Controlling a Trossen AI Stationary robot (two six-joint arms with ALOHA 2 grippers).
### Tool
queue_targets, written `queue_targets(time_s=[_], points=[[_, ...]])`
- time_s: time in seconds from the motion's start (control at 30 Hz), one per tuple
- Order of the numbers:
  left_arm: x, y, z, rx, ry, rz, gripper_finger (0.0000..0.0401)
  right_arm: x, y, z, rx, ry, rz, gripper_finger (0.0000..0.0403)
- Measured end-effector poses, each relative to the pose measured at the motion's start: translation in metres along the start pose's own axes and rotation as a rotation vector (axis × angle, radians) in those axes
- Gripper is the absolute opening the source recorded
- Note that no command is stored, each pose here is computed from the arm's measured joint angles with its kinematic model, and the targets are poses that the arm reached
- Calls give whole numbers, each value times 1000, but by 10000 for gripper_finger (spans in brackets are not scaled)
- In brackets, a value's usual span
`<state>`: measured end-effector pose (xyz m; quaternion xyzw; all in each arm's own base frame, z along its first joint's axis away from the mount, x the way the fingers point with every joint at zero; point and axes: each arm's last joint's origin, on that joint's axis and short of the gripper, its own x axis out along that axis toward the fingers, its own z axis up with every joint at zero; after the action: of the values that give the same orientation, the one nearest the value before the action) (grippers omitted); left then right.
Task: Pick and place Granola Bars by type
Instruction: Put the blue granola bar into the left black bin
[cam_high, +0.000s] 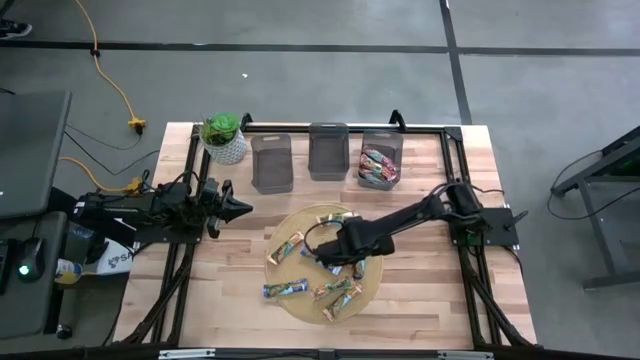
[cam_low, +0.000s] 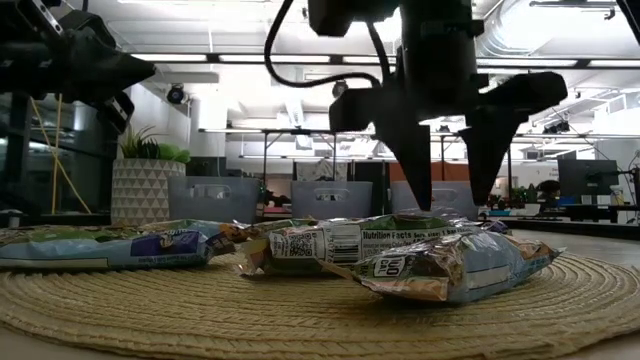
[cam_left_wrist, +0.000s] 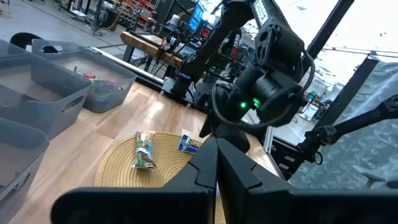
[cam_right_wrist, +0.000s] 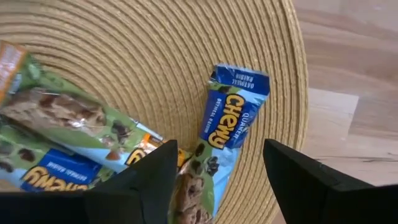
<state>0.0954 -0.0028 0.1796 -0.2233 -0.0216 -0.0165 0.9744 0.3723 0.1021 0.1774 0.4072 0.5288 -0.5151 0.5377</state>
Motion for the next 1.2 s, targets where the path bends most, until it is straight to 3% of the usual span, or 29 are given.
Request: queue_targets(time_s=[0.37,0.57,0.83,1.2], points=[[0,0,0,0,0,0,1,16,-1,6,31,-2,-46,225],[0,0,0,0,4,2,1,37,2,6,48,41,26,225],[0,1,-2,-1,19,9,1,40,2,6,47,25,41,222],[0,1,-2,-1,17,8,1,40,2,6,43,5,44,152]])
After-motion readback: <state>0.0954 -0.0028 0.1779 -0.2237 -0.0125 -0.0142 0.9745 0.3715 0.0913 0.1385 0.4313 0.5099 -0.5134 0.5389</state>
